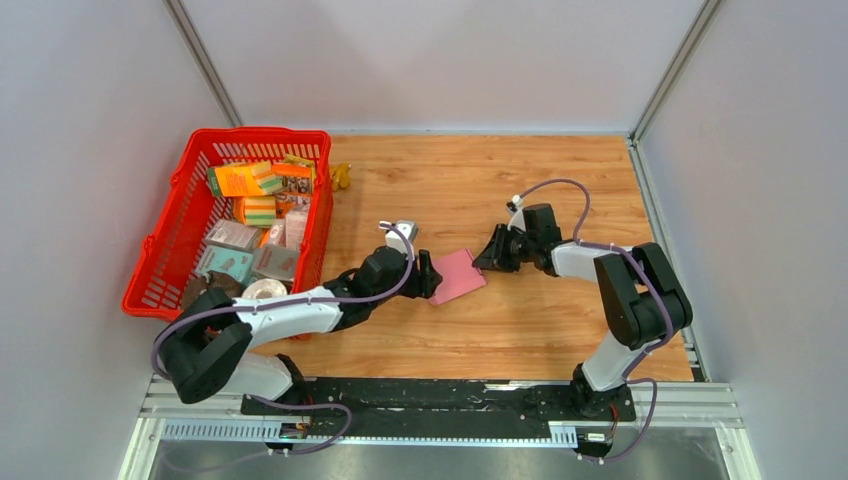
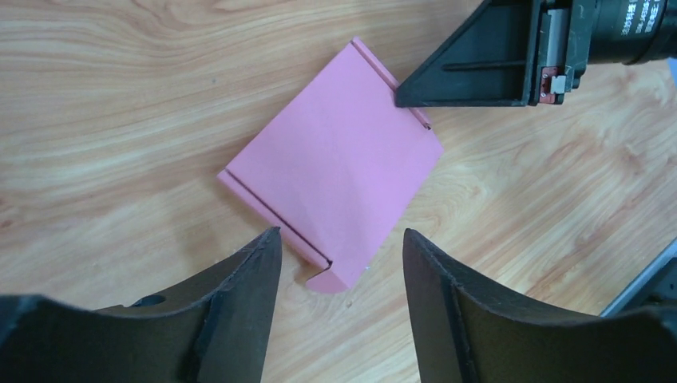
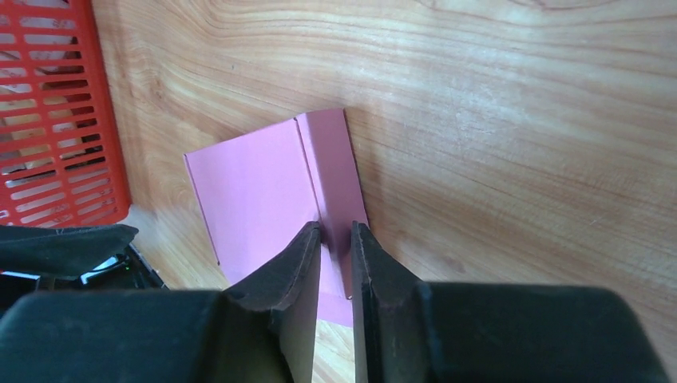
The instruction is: Fold the paper box
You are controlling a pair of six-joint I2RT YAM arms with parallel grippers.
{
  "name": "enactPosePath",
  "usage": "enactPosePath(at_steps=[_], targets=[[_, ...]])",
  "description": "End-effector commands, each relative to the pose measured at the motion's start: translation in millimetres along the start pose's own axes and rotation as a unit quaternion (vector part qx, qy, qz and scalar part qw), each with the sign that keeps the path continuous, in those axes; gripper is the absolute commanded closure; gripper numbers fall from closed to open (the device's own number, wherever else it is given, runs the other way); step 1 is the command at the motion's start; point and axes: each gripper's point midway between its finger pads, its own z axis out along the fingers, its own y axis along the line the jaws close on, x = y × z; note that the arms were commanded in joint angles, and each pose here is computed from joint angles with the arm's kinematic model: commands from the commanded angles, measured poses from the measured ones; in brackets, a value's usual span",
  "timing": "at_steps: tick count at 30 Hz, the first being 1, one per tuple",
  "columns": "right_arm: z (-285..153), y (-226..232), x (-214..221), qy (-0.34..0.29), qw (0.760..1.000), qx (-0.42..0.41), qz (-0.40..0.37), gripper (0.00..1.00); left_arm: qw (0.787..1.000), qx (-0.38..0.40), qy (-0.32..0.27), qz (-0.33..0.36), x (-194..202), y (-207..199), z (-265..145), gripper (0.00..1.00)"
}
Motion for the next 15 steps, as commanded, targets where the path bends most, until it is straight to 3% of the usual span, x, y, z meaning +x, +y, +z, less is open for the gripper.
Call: enactPosePath(at_steps=[1, 6, 15], targets=[[-1, -16, 1, -0.009, 1.000, -0.012, 0.024, 0.79, 0.998, -0.026, -0.001, -0.062, 3, 15, -14, 0.32], [-8, -19, -1, -0.013, 0.997, -0.053, 0.056, 0.79, 0.992, -0.026, 0.006, -0.127, 7, 16, -9, 0.31], [-10, -23, -2, -0.014, 0.996, -0.052, 0.065, 0.78, 0.980, 0.004, -0.004, -0.198, -5, 2, 15, 0.27]])
